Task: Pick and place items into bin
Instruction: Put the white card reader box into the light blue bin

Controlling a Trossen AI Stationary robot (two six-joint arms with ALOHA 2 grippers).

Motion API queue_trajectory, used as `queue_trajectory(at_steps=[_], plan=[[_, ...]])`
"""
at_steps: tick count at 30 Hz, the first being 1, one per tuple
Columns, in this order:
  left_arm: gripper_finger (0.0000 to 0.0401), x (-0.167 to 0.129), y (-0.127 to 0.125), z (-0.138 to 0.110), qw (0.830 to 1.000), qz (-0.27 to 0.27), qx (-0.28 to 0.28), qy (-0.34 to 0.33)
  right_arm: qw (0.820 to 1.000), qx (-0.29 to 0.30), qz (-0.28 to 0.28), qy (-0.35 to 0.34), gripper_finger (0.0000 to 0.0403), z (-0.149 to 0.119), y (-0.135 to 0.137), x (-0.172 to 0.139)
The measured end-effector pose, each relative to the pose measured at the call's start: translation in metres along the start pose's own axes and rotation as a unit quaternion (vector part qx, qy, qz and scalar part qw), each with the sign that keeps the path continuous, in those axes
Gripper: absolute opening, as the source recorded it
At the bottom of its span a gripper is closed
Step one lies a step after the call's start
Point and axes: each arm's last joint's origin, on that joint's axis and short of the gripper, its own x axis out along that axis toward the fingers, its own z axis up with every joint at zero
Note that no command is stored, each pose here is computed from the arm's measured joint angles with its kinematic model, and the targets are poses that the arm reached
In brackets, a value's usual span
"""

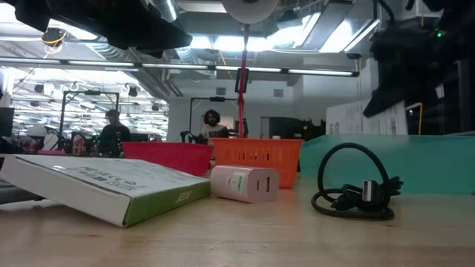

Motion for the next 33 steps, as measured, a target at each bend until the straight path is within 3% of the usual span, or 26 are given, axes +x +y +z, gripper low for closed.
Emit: queue_trajectory(at_steps=[13, 33], plan=[[0.0004, 0.0, 0.0, 0.0, 1.0, 0.0, 0.0, 0.0, 0.998, -0.021, 0.043, 0.03, 0.0026, 0.018, -0.009, 0.014], [0.0004, 0.0, 0.0, 0.0, 1.0, 0.0, 0.0, -0.001, 0.997, -0.035, 0.039, 0.06, 0.0026, 0.019, -0.01, 0.03]])
